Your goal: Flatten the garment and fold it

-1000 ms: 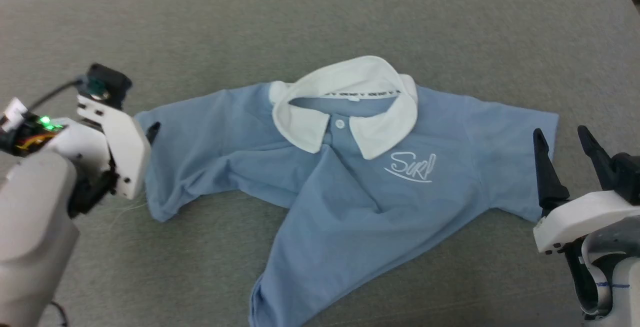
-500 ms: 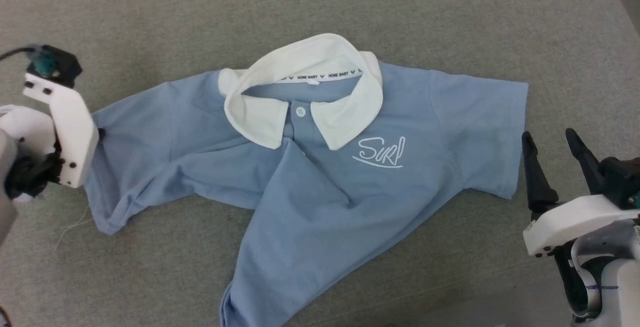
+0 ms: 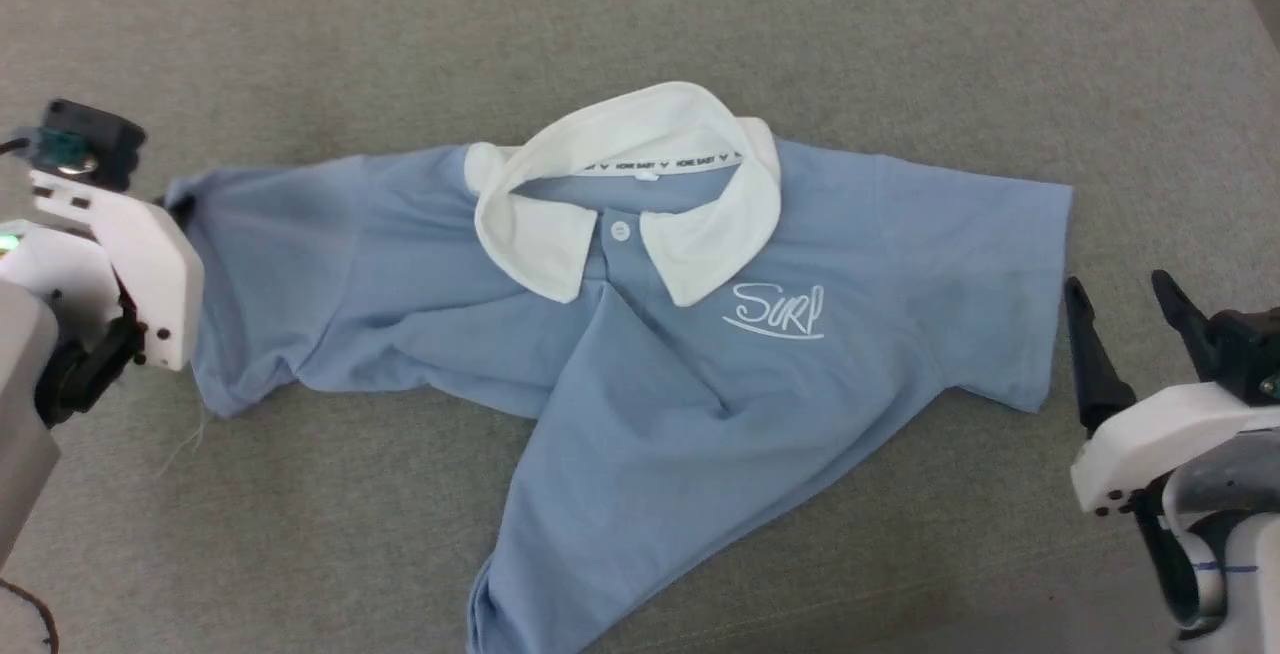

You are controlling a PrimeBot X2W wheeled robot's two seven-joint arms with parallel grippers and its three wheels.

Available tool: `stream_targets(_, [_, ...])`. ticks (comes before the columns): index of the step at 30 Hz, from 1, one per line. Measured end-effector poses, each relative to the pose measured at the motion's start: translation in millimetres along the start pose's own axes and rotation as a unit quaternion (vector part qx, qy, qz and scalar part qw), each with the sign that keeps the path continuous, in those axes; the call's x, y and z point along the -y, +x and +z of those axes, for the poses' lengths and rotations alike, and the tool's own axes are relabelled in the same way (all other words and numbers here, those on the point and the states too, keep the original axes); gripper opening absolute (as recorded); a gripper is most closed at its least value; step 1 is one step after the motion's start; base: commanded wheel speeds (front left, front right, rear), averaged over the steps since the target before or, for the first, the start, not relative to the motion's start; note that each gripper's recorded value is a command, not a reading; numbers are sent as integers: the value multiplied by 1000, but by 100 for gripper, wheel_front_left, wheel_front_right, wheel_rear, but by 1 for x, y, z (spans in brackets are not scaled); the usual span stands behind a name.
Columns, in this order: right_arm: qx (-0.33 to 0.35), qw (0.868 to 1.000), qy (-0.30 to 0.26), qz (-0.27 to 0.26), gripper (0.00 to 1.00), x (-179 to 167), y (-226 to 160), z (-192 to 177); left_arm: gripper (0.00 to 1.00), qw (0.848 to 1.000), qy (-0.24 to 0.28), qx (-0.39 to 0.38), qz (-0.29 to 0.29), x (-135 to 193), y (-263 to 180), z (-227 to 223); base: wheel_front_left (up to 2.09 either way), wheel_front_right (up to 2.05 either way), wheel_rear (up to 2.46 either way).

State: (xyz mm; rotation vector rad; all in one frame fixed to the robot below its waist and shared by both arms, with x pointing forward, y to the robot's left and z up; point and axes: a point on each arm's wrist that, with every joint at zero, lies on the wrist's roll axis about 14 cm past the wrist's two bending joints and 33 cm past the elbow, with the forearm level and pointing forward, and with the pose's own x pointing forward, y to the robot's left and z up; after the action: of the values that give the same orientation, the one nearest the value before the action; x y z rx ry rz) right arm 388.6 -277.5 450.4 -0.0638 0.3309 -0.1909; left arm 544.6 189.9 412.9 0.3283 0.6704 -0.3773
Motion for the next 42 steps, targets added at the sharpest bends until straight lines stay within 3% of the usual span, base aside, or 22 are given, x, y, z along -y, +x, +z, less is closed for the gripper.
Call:
stream_targets(7, [-36, 997, -41, 48, 100, -10, 6, 7, 0, 984, -10, 161, 77, -31, -48, 46, 0, 0, 0])
stream_targets(16, [-133, 976, -127, 120, 100, -32, 44, 20, 0, 958, 6, 272, 93, -15, -111, 69, 0, 0, 0])
stream_targets(26, [-247, 928, -245, 133, 100, -37, 105, 0, 0, 952, 15, 291, 96, 6, -145, 59, 0, 0, 0])
stream_targets(30, [-280, 912, -267, 139, 100, -43, 122, -22, 0, 956, 13, 277, 92, 13, -145, 49, 0, 0, 0])
stream_targets(35, [-302, 900, -272, 157, 100, -56, 136, -40, 0, 962, 7, 259, 92, 16, -141, 36, 0, 0, 0])
stream_targets(37, [-309, 897, -271, 164, 0, -60, 139, -44, 0, 963, 4, 252, 93, 16, -139, 32, 0, 0, 0])
stream_targets(42, [-288, 900, -270, 184, 0, -71, 140, -43, 0, 965, 2, 242, 104, 10, -140, 24, 0, 0, 0])
